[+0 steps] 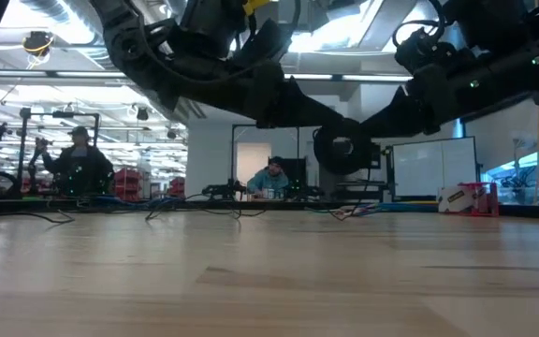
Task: Coiling cords
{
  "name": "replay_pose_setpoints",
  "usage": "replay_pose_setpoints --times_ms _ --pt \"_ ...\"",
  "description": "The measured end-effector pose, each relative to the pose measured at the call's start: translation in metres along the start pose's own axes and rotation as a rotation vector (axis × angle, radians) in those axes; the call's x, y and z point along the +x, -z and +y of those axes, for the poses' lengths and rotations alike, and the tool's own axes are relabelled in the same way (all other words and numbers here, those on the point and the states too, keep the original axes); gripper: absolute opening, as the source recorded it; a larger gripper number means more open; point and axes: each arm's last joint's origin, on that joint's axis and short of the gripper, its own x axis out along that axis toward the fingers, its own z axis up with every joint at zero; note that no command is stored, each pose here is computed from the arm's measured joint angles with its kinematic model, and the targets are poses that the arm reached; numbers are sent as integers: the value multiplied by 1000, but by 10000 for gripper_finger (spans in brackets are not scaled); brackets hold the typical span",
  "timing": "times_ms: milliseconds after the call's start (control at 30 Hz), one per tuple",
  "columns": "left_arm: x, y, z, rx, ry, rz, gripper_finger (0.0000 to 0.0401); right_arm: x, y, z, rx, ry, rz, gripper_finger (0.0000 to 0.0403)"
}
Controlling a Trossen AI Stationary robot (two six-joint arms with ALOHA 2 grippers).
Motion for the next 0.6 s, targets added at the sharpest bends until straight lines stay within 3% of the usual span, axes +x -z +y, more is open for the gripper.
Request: replay_pose_setpoints --times_ms 167,333,500,600 --pt "-9 -16 5 -1 5 89 64 2 -9 0 -31 67 -33 5" --pt "-38 -32 9 3 -13 250 115 3 -14 -2 -15 149 -56 4" --pt "-61 -38 9 -91 -47 316 123 2 -17 -6 28 263 -83 4" --pt "-59 -21 3 -95 -59 323 115 2 -26 -6 62 284 -143 4"
